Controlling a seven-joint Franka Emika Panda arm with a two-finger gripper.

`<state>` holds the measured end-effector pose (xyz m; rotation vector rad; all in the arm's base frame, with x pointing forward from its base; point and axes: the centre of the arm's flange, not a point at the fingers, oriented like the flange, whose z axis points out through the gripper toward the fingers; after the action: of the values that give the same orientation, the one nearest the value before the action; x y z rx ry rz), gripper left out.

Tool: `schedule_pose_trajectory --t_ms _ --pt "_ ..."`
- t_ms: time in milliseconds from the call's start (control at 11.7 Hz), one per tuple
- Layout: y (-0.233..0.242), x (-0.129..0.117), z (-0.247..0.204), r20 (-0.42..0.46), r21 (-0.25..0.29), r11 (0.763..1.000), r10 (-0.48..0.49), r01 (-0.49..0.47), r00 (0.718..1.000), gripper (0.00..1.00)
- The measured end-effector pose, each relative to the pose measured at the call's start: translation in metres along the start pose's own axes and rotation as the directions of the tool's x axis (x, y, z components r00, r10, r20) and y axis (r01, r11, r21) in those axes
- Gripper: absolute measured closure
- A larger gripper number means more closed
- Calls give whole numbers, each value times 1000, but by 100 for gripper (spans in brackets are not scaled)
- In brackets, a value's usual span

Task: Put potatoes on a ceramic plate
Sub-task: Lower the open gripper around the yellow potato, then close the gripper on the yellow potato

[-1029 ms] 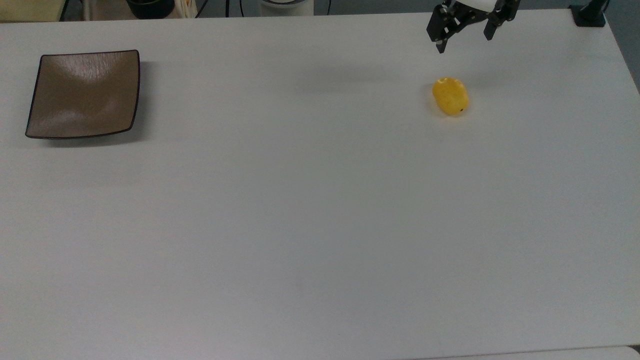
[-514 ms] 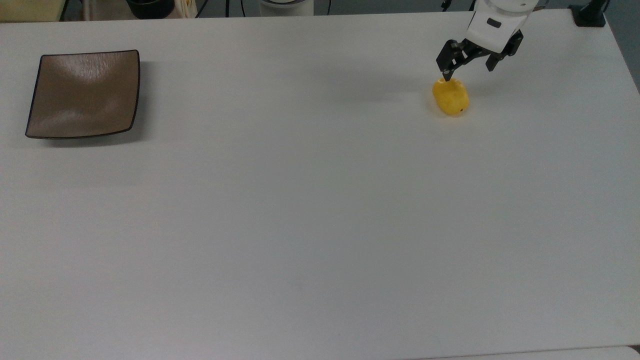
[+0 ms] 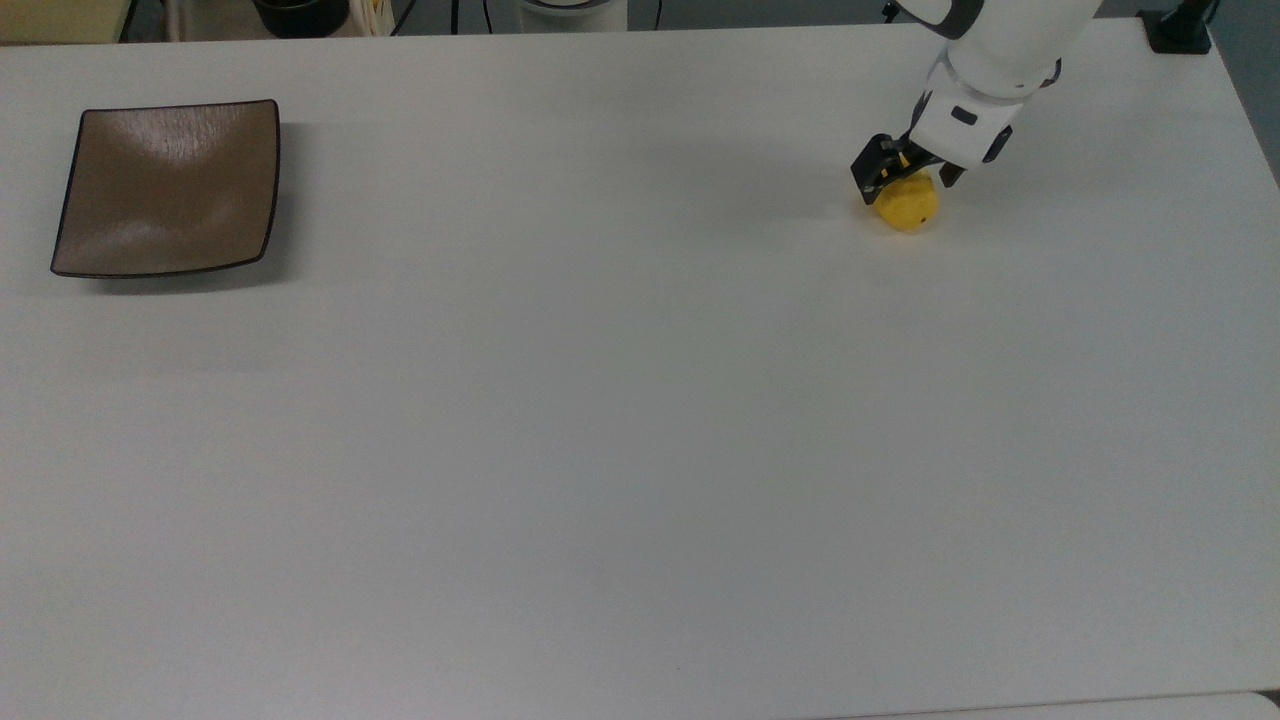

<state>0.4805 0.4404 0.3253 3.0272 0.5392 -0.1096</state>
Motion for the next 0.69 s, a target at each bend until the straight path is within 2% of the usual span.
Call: schedule_pose_trajectory --t_ms 343,429,514,600,686 --pt "-2 0 19 28 -8 1000 -5 5 1000 3" --pt "-2 0 19 29 -8 1000 -5 5 1000 19" --pt "-3 -1 19 29 -8 1000 -6 6 1000 21" --pt "-3 -1 19 29 -8 1000 -7 7 1000 31" --pt "-4 -1 19 28 -8 1000 -7 7 1000 35"
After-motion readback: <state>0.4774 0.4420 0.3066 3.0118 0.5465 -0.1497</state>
